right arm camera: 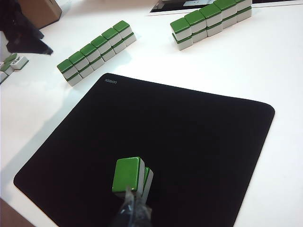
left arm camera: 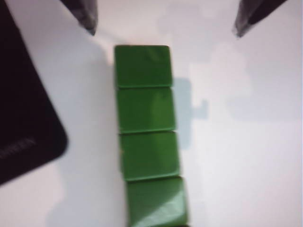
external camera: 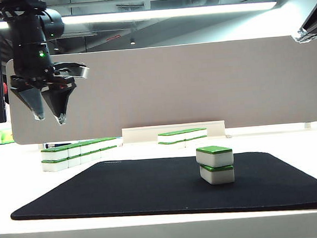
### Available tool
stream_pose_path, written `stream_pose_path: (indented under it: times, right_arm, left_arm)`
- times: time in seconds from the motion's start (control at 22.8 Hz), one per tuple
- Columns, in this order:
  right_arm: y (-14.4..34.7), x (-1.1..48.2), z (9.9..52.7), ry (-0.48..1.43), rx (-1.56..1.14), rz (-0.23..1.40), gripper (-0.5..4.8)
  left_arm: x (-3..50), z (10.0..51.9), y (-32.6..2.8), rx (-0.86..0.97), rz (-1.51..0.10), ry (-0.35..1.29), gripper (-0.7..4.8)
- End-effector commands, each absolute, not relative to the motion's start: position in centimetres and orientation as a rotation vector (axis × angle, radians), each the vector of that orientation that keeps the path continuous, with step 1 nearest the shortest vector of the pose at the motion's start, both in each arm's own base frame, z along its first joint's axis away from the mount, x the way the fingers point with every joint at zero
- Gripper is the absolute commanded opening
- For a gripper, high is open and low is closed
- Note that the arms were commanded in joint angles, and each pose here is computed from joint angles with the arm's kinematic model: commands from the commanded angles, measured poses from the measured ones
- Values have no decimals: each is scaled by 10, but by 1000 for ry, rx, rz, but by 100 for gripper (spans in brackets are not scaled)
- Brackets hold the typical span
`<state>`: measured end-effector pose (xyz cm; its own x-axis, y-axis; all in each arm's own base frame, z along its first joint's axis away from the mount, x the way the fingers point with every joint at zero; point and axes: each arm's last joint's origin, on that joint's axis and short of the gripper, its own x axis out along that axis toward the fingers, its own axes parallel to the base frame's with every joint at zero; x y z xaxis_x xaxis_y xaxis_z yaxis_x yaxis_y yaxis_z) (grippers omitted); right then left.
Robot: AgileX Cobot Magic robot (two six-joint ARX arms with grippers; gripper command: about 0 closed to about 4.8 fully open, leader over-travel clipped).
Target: Take a mahjong tile from the mahjong wall and then place it on the table close to you.
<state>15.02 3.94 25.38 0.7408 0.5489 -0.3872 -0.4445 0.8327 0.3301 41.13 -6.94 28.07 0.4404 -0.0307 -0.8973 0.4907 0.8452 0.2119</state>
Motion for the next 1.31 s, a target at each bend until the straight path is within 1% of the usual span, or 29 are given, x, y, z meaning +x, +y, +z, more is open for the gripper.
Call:
stream_pose_path:
  times: [0.04,0.35,0.66,0.92,1.14,1.31]
  right_arm:
    - [40,150,256,476,218,552,-1]
    - [40,150,256,477,218,552,-1]
    - [40,150,255,484,219,553,-1]
    - [40,149,254,505,222,552,-1]
    - [40,149,254,506,222,552,-1]
    - [40,149,254,506,222,553,-1]
  left_arm:
    - [415,286,-63,387,-314,1033,372]
    - [412,281,-63,340,-341,1087,372]
    - [418,260,-64,348,-360,1156,373]
    - [422,252,-64,348,-362,1168,373]
    - [428,234,-64,363,-372,1208,373]
    - [433,227,-65,365,-372,1200,373]
